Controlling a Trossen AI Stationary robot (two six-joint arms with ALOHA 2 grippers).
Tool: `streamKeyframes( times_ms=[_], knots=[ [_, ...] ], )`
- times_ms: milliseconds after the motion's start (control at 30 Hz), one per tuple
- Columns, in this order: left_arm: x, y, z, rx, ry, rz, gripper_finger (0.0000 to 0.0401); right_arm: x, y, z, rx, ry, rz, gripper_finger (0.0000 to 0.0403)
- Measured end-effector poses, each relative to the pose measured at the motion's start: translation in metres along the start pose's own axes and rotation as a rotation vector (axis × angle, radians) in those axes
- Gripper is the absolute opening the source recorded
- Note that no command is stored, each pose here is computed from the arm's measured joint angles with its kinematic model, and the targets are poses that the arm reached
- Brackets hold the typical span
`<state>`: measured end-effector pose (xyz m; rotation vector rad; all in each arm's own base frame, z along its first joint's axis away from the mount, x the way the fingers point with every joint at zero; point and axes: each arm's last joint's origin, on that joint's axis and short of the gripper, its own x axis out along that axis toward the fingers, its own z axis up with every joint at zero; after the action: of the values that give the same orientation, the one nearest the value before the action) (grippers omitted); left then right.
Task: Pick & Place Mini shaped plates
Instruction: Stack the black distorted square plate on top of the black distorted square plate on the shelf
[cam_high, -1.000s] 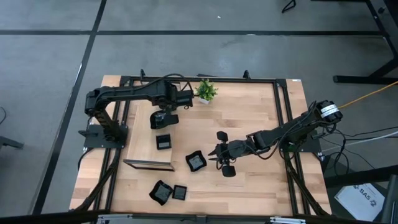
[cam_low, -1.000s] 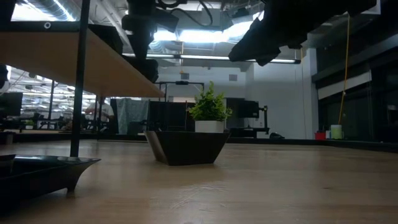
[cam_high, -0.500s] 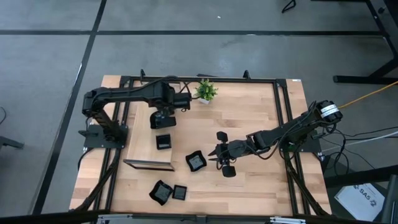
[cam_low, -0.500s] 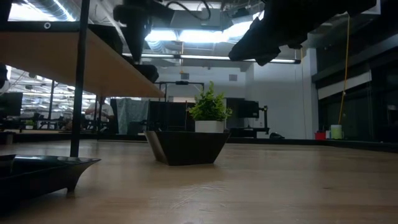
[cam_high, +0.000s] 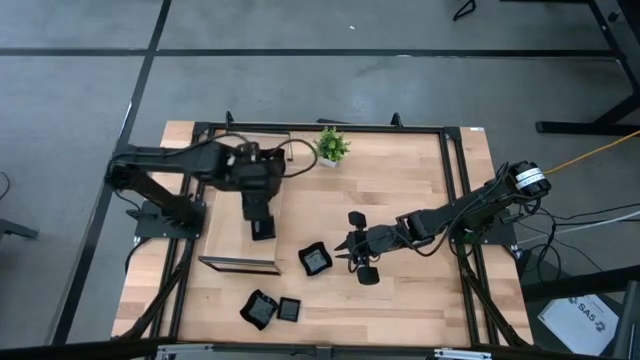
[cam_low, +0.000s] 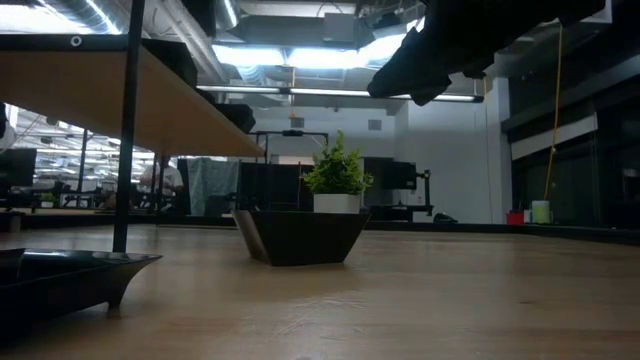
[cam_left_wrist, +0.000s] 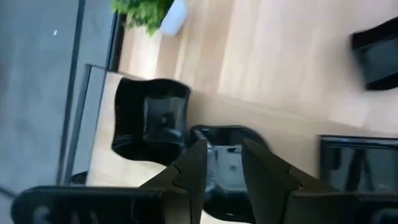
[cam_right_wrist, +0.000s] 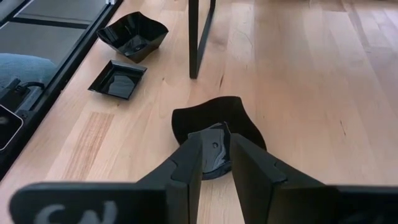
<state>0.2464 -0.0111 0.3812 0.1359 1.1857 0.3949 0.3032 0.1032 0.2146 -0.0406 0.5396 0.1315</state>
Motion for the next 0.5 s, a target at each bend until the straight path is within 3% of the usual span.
streamKeyframes(
  times_ms=[200, 500],
  knots=[
    [-0.024, -0.021, -0.011, -0.002, -0.087, -0.154, 0.0095, 0.000, 0.000, 0.000, 0.000, 0.000, 0.000, 0.0083],
    [-0.049, -0.106, -0.025, 0.199, -0.182, -0.360, 0.0095, 0.000, 0.000, 0.000, -0.003, 0.000, 0.000, 0.0083]
  ],
)
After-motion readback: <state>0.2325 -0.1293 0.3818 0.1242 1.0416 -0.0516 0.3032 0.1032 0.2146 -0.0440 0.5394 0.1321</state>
